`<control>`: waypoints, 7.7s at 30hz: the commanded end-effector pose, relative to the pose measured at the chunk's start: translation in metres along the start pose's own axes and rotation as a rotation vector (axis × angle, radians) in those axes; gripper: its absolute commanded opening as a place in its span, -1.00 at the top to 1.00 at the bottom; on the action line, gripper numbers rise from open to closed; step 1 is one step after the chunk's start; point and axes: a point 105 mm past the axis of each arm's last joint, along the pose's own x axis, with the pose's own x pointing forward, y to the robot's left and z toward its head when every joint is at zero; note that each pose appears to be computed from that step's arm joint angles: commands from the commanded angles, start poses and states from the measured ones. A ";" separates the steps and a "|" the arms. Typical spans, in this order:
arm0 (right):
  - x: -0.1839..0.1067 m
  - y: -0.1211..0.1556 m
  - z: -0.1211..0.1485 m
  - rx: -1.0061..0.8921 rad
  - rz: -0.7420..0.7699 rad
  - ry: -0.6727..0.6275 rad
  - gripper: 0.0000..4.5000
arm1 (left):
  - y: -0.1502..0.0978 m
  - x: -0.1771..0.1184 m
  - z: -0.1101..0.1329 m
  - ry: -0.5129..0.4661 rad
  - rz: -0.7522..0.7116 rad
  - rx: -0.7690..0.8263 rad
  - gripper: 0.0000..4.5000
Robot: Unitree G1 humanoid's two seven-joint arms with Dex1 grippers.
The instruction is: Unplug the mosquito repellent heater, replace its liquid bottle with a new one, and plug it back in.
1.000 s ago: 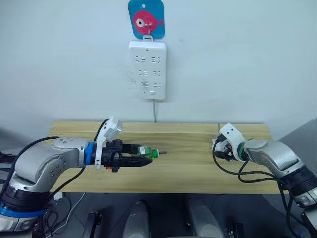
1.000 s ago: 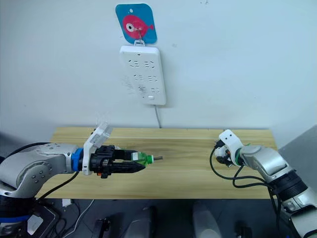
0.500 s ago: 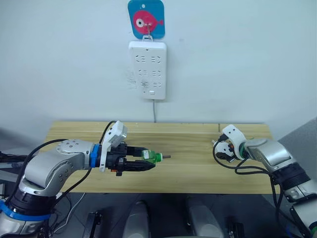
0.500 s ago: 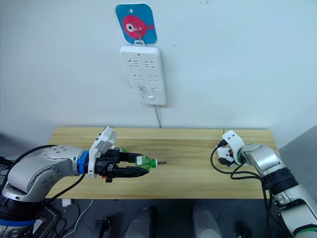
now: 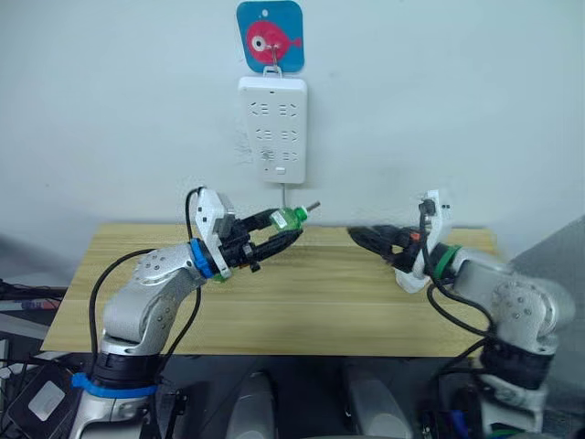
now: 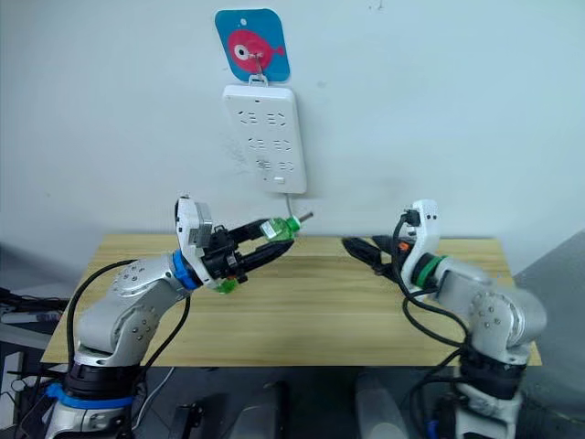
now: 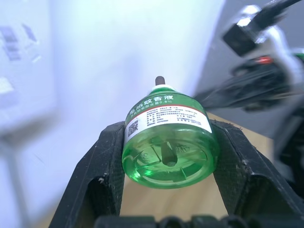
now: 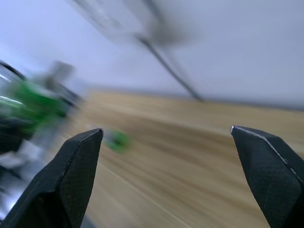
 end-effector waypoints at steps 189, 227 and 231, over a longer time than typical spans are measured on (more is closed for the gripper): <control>0.061 0.062 -0.016 -0.817 0.304 0.133 0.27 | -0.002 0.009 -0.021 0.335 -0.371 0.193 0.02; 0.051 0.079 0.000 -0.733 0.489 0.099 0.52 | -0.009 0.011 -0.003 0.232 -0.438 0.064 0.00; 0.042 0.082 -0.002 -0.779 0.760 0.253 0.52 | -0.019 0.003 -0.003 0.274 -0.536 0.114 0.00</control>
